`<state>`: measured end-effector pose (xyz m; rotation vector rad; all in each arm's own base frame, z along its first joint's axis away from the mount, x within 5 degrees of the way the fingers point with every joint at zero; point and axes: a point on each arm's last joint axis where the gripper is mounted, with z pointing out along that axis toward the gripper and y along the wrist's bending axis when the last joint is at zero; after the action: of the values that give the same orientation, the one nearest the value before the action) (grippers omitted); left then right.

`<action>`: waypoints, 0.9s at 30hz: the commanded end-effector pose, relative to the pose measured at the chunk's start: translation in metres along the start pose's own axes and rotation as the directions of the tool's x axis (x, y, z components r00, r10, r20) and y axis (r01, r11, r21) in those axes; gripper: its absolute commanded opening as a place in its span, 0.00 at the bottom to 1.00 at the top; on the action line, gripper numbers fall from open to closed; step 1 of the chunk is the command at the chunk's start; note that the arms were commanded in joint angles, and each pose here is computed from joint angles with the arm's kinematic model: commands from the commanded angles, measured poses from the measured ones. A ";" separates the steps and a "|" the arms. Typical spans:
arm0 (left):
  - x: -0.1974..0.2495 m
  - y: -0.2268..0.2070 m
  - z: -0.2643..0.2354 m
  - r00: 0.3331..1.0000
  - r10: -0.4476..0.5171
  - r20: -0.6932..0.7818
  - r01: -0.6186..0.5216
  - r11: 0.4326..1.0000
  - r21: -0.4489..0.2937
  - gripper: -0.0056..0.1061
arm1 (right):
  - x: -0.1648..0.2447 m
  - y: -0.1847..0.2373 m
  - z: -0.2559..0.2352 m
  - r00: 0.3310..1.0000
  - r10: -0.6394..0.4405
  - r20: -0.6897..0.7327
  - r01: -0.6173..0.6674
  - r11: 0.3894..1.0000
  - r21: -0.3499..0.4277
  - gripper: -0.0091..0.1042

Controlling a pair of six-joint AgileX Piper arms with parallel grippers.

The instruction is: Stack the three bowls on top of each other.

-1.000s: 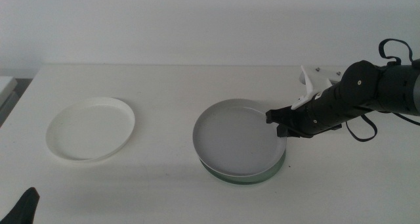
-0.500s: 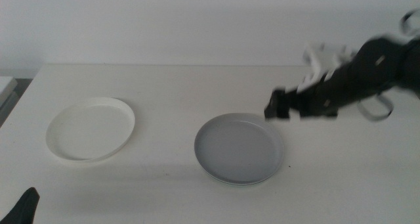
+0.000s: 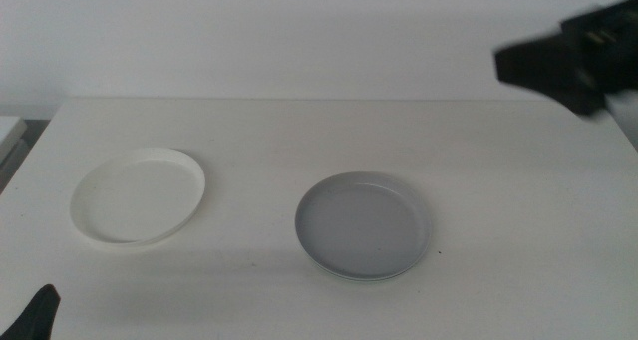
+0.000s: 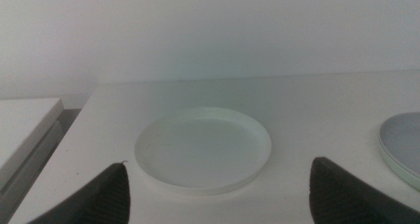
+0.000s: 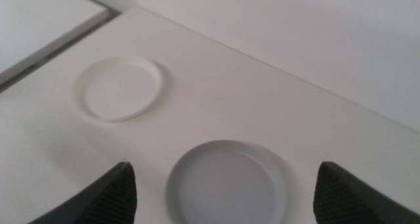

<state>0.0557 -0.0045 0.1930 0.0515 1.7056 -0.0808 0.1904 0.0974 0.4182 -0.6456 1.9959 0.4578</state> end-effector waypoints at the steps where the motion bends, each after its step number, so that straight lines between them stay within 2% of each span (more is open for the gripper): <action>1: -0.001 0.000 0.000 1.000 0.001 0.017 -0.001 1.000 -0.001 0.89 | 0.011 0.012 -0.021 0.997 -0.069 0.031 0.070 0.997 -0.036 0.90; 10: -0.001 0.000 0.000 1.000 0.001 0.017 -0.001 1.000 -0.001 0.89 | 0.021 0.023 -0.044 0.992 -0.078 0.103 0.085 0.994 -0.065 0.90; 17: -0.001 0.000 0.000 1.000 0.001 0.017 -0.001 1.000 -0.001 0.89 | 0.022 0.025 -0.043 0.996 0.046 0.075 -0.039 0.994 -0.097 0.90; 26: -0.001 0.000 0.000 1.000 0.001 0.017 -0.001 1.000 -0.001 0.89 | 0.022 0.025 -0.043 0.996 0.051 0.077 -0.043 0.994 -0.099 0.90; 27: -0.017 0.001 0.001 1.000 -0.005 -0.010 0.005 1.000 -0.018 0.89 | 0.022 0.025 -0.043 0.996 0.051 0.077 -0.043 0.994 -0.099 0.90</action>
<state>0.0569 -0.0041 0.1976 0.0445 1.7280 -0.0734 0.1370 0.0873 0.4217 -0.6321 1.9276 0.6019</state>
